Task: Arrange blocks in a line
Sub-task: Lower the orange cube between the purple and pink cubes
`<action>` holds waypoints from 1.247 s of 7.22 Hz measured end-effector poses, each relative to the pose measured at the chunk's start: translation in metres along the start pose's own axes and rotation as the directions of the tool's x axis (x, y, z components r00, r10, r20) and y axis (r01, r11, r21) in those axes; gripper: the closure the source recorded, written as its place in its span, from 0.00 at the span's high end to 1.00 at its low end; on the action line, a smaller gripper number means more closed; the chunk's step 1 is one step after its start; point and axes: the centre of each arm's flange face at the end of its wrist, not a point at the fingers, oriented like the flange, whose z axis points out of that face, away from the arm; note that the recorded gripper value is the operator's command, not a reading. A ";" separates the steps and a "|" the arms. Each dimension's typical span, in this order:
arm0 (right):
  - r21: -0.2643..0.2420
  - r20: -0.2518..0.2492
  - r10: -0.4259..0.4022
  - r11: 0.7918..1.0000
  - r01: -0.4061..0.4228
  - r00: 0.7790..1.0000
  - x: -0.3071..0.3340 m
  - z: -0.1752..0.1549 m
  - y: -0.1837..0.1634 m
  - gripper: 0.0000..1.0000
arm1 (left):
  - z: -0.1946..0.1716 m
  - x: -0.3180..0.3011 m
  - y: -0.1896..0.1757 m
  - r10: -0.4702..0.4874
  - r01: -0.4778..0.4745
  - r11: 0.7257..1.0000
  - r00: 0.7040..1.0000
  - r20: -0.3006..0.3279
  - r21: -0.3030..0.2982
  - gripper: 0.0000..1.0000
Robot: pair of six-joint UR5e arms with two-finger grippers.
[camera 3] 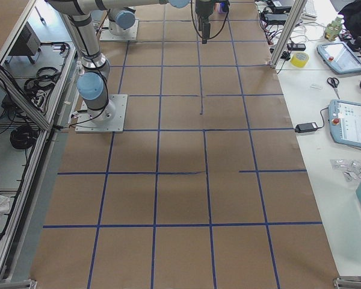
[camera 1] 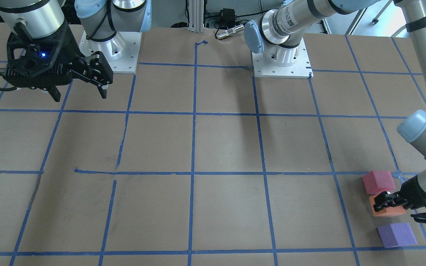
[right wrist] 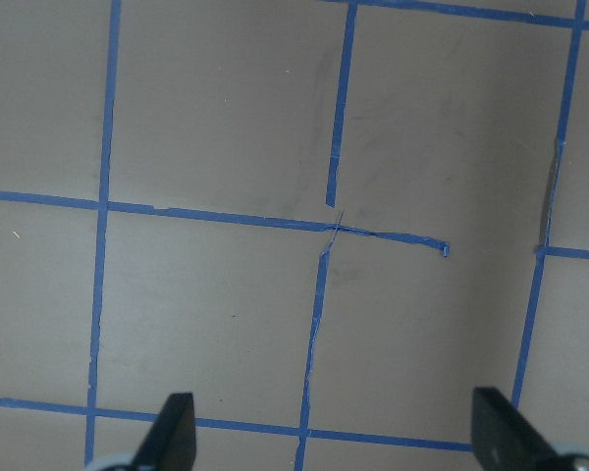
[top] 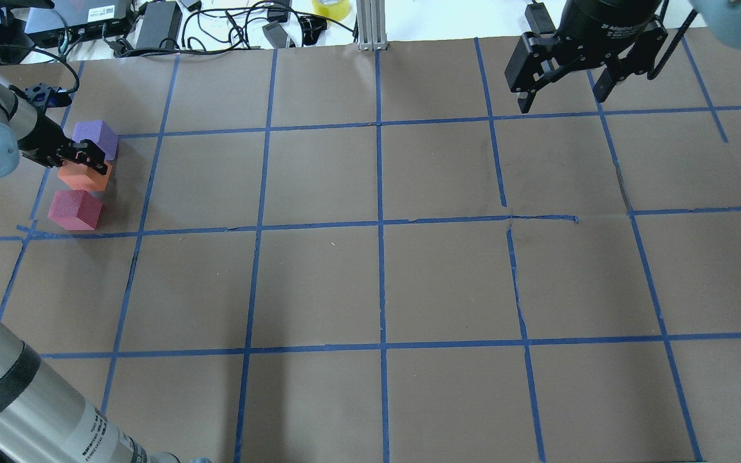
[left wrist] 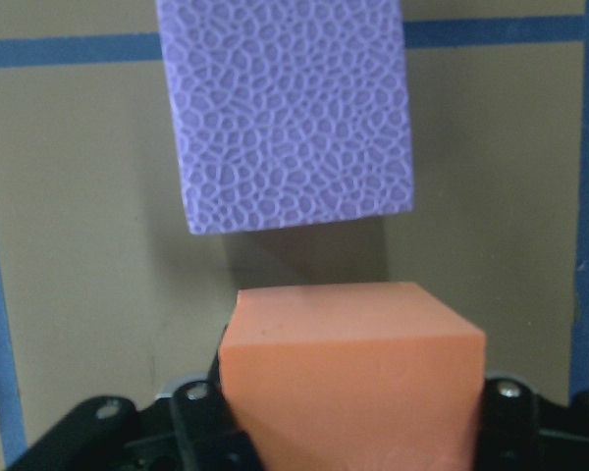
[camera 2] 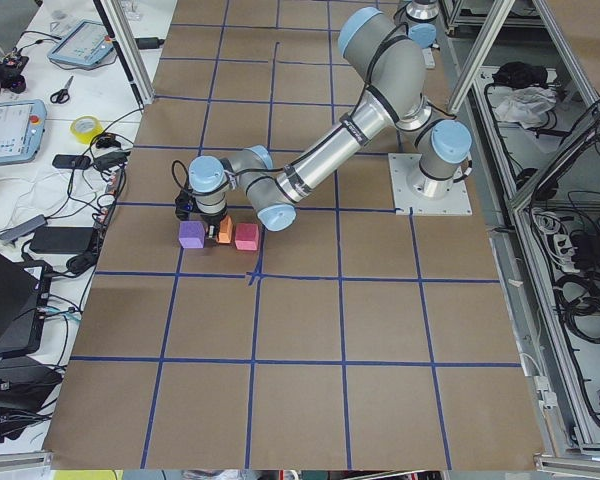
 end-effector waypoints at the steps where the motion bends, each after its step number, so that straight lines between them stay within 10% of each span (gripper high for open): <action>1: 0.002 -0.001 -0.001 1.000 0.001 1.000 0.000 0.000 0.000 1.00 | 0.000 -0.002 0.000 0.000 0.000 1.000 1.000 0.002 0.000 0.00; 9: 0.005 -0.005 -0.003 1.000 0.003 1.000 0.001 0.001 -0.002 1.00 | 0.004 -0.011 0.005 0.010 -0.009 1.000 1.000 0.027 -0.016 0.05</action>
